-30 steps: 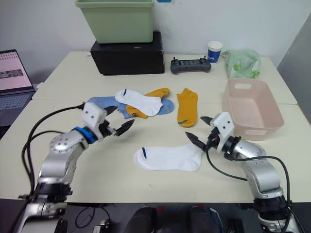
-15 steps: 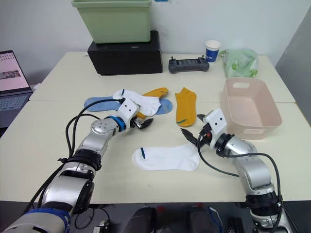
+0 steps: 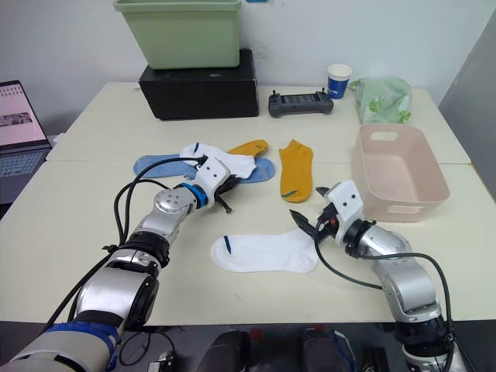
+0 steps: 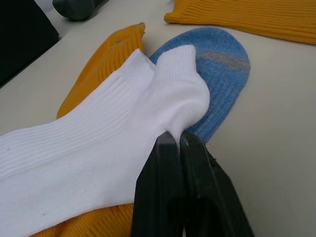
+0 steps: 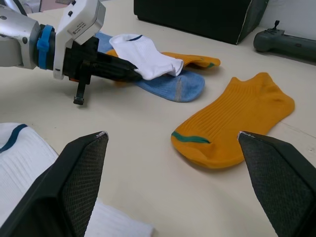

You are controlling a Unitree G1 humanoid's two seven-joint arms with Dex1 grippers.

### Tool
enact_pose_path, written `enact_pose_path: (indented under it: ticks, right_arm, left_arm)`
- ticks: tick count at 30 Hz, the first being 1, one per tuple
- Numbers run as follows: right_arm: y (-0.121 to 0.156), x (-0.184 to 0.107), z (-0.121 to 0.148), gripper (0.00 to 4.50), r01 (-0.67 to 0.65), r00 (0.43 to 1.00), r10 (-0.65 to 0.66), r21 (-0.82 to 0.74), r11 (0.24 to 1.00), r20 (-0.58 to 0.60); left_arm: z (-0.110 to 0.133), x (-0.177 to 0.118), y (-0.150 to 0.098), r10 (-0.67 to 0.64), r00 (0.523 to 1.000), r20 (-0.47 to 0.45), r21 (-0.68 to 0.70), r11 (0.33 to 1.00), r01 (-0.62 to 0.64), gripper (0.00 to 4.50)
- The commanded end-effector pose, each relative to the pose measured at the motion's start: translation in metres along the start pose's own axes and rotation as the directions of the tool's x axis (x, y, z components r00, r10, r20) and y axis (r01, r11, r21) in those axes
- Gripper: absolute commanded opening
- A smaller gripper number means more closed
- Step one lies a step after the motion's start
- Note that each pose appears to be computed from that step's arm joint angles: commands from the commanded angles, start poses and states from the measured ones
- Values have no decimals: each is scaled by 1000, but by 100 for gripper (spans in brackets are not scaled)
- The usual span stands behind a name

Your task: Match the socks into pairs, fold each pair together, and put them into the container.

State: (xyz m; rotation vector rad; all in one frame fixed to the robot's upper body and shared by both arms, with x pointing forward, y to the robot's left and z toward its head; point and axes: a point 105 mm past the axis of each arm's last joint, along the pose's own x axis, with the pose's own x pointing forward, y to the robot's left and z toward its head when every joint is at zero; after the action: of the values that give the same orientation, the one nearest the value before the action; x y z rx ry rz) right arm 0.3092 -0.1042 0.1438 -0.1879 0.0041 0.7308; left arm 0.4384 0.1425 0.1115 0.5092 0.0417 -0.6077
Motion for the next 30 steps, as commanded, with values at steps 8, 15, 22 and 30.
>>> enact_pose_path:
  ticks: [8, 15, 22, 30]
  right_arm:
    - [5, 3, 13, 450, -23, 999, 25, -30, 999, 44]
    - [-3, 3, 16, 450, 0, 999, 1, -18, 1000, 55]
    - [-22, -3, 13, 450, 35, 999, -33, -45, 998, 35]
    - [-22, -12, 6, 450, 5, 1000, -5, -45, 999, 0]
  left_arm:
    - [46, -24, 23, -19, 969, 245, -20, 1000, 24, 4]
    - [69, -54, -24, -306, 909, 284, 73, 952, 298, 4]
    - [74, -70, -117, -552, 798, 243, 47, 828, 558, 4]
    - [74, -79, -131, -588, 771, 244, -89, 779, 621, 156]
